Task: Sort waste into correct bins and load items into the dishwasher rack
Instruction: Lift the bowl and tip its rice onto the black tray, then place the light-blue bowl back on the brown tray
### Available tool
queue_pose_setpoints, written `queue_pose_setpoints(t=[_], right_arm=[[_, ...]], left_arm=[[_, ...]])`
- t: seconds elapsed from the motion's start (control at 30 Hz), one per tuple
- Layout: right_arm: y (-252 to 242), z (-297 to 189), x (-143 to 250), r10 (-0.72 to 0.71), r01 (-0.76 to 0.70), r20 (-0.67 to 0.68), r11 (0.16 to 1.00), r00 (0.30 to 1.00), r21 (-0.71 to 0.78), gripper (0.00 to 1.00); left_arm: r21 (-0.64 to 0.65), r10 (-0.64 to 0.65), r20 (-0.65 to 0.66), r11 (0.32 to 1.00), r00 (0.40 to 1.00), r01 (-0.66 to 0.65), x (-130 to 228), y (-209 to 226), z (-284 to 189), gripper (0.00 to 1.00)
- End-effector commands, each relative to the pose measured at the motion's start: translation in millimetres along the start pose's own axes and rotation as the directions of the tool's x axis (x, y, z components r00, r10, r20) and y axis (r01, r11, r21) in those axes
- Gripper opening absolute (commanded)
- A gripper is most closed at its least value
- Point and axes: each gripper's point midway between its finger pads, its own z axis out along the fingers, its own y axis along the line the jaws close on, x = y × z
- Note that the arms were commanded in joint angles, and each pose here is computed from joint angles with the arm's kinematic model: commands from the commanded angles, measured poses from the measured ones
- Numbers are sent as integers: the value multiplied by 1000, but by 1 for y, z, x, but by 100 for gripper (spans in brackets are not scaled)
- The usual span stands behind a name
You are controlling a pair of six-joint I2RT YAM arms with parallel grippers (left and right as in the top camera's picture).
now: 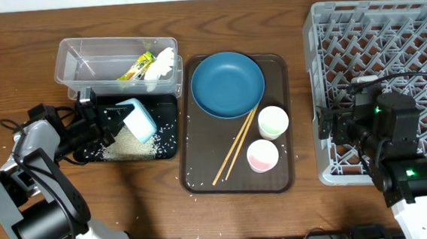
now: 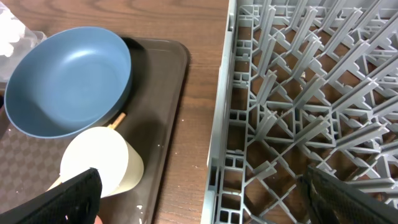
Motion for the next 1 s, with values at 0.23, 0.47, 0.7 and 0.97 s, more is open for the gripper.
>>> queue_pose_setpoints(t=[0.23,0.47,0.7,0.97], right_arm=[[3,-4,-8,9,-8,19,1000,1000,-10,99],[3,-4,-7,9,-9,13,1000,1000,-9,99],[3,-4,-7,9,-9,13,1000,1000,-10,99],[3,-4,-7,9,-9,13,1000,1000,-9,99]], left_arm=[[-209,65,30,976,997,-57,-15,36,-5,6],[-76,287,-15,955,958,-287,-5,8,2,6],[-64,245,-14,967,969,-245,-3,6,2,6],[-324,361,-214,850,907,-415,37,15,35,6]])
